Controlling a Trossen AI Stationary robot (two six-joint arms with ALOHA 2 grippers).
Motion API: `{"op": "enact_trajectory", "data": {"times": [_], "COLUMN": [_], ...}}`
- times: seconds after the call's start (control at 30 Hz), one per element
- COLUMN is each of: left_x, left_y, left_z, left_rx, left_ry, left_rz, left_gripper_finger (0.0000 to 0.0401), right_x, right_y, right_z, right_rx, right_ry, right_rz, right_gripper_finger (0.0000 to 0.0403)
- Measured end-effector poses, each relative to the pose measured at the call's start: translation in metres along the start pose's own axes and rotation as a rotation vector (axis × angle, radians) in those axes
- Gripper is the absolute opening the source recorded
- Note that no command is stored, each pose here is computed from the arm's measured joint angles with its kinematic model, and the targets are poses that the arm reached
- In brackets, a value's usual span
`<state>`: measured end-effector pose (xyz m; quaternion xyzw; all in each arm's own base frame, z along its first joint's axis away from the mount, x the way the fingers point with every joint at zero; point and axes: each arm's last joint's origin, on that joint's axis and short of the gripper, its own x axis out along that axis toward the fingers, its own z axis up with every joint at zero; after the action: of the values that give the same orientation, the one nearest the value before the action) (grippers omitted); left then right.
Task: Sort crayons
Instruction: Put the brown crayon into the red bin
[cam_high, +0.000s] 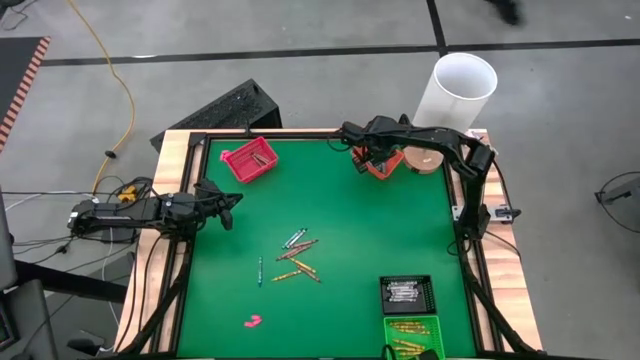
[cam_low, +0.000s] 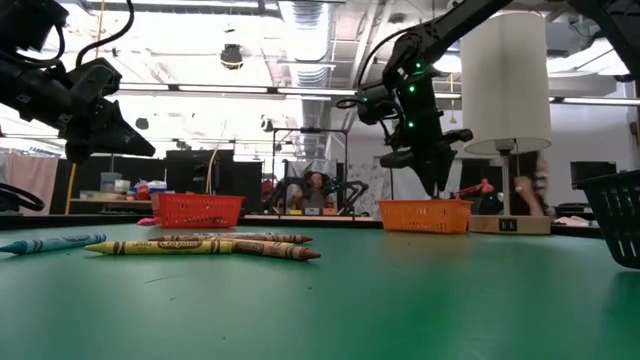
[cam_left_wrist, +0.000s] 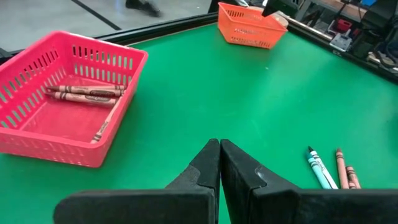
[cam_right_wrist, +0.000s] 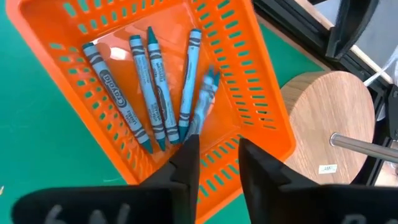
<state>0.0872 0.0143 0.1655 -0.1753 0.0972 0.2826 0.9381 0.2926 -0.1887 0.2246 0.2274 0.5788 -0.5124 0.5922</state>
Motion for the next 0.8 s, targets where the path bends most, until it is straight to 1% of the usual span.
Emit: {"op": "enact_trajectory", "data": {"times": [0.17,0.3,0.43,0.53,0.63,0.73,0.8], "left_x": [0.0,0.0,0.0,0.0,0.0,0.0,0.0], "left_y": [0.0,0.0,0.0,0.0,0.0,0.0,0.0], "left_z": [0.0,0.0,0.0,0.0,0.0,0.0,0.0], "left_rx": [-0.008,-0.007,-0.008,-0.009,-0.022,-0.051,-0.058], "left_ry": [0.0,0.001,0.0,0.0,0.0,0.0,-0.001], "left_rz": [0.0,-0.001,-0.001,-0.001,-0.001,-0.001,-0.001], "left_gripper_finger": [0.0,0.0,0.0,0.0,0.0,0.0,0.0], "right_x": [-0.004,-0.024,-0.055,-0.085,-0.117,-0.145,-0.162], "right_y": [0.002,0.0,-0.008,-0.019,-0.029,-0.033,-0.032], "right_z": [-0.002,-0.006,-0.012,-0.02,-0.033,-0.05,-0.063], "right_rx": [-0.023,-0.048,-0.061,-0.086,-0.123,-0.193,-0.255], "right_ry": [0.004,-0.067,-0.185,-0.302,-0.418,-0.518,-0.579], "right_rz": [0.027,0.074,0.151,0.245,0.338,0.448,0.524], "right_gripper_finger": [0.0118,0.0118,0.0118,0.0118,0.0118,0.0118,0.0118]}}
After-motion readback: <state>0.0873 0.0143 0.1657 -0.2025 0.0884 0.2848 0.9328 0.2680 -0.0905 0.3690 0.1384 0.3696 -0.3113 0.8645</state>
